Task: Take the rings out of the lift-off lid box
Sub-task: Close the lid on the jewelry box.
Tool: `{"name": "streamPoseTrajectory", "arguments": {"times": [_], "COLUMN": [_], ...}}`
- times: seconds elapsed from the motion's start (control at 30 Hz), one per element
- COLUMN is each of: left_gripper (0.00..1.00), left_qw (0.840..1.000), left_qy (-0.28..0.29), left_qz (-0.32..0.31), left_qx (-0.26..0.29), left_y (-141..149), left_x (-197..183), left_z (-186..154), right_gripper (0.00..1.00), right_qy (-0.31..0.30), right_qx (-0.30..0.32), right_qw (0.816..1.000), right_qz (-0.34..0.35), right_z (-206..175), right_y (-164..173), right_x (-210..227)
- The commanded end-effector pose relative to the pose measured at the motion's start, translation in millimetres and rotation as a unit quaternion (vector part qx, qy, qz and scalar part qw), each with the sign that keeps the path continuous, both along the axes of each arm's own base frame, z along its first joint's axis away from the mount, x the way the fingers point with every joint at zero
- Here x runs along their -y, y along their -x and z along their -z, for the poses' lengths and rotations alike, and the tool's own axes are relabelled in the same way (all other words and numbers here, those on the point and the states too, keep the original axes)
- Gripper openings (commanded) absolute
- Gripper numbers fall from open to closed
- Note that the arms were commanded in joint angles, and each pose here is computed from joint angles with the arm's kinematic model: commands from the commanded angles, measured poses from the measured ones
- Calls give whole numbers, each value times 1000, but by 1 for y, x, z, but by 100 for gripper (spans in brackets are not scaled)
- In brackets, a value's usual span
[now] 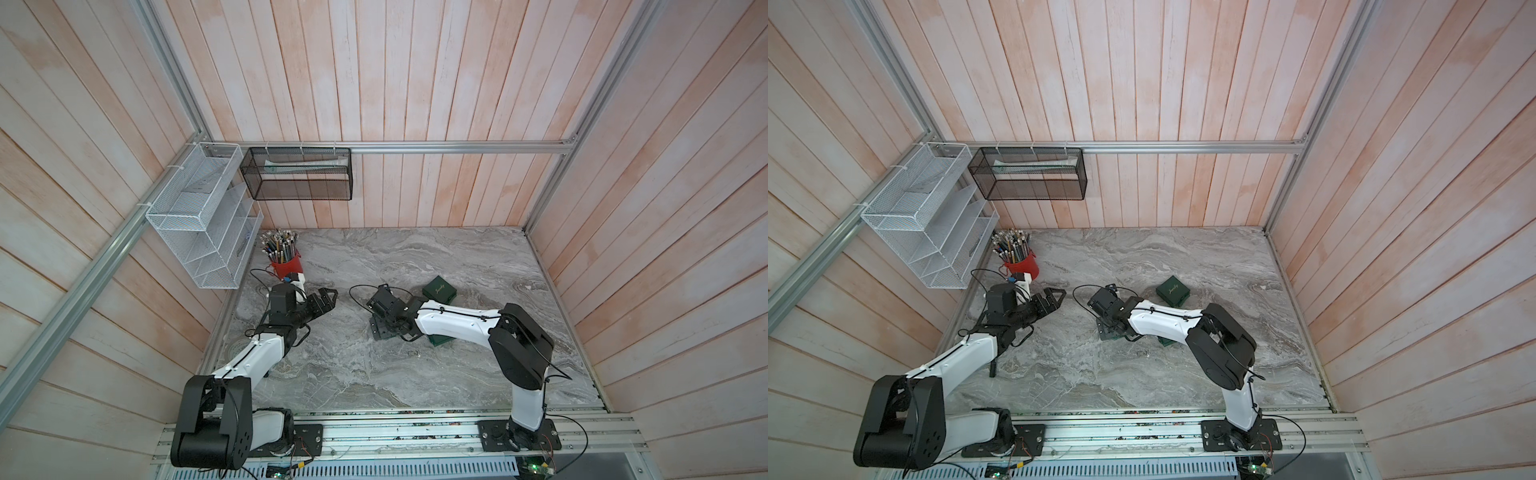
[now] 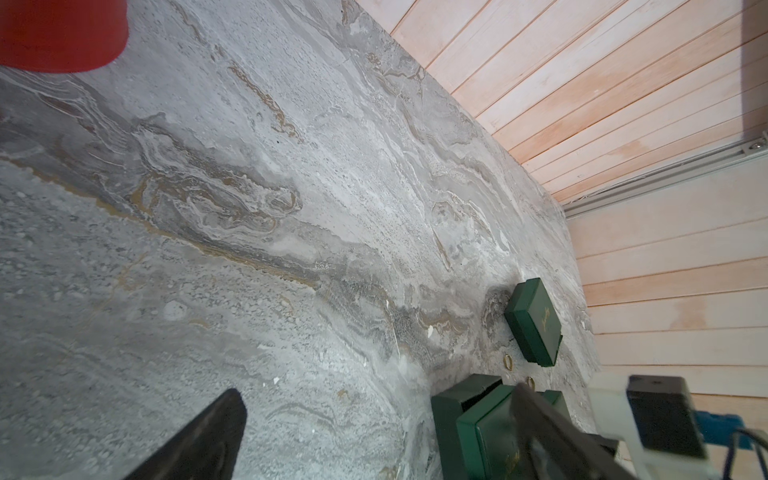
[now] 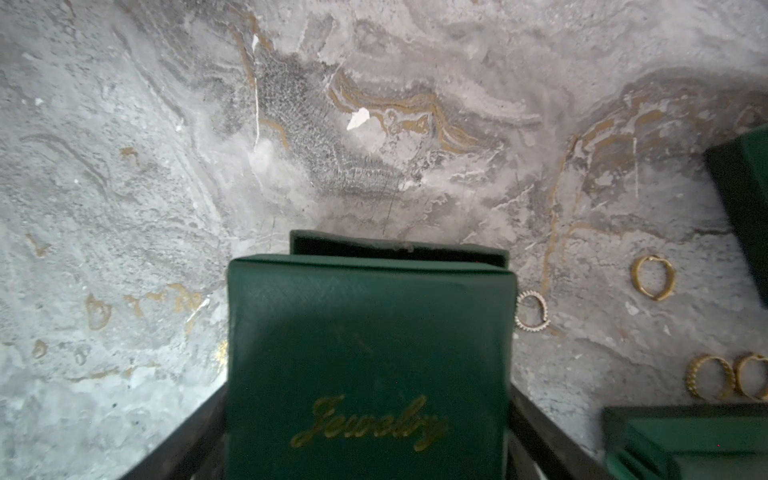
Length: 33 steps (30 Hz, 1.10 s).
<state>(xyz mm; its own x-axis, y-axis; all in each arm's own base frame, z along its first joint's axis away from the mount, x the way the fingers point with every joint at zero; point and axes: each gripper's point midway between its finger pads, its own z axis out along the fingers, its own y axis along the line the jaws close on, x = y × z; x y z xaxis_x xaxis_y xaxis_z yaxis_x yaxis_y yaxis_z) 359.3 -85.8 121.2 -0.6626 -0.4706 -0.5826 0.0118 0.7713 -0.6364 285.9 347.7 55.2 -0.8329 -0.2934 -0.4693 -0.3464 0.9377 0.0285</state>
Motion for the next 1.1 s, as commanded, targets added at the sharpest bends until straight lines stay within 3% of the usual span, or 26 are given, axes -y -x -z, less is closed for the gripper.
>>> {"name": "streamPoseTrajectory", "arguments": {"times": [0.0,0.83,1.07], "left_gripper": [100,100,100], "left_qw": [1000,1000,1000], "left_qy": [5,7,11], "left_qz": [5,9,12], "left_qx": [-1,-5,-9], "left_y": [1,1,0], "left_x": [1,3,5], "left_z": [4,8,11], "right_gripper": [89,90,90], "right_qy": [6,14,51], "right_qx": [-10,27,37], "right_qw": [1000,999,998], "right_qz": [-1,11,9], "right_z": [8,-15,-20], "right_y": [2,-11,-14], "right_x": [2,8,18]}}
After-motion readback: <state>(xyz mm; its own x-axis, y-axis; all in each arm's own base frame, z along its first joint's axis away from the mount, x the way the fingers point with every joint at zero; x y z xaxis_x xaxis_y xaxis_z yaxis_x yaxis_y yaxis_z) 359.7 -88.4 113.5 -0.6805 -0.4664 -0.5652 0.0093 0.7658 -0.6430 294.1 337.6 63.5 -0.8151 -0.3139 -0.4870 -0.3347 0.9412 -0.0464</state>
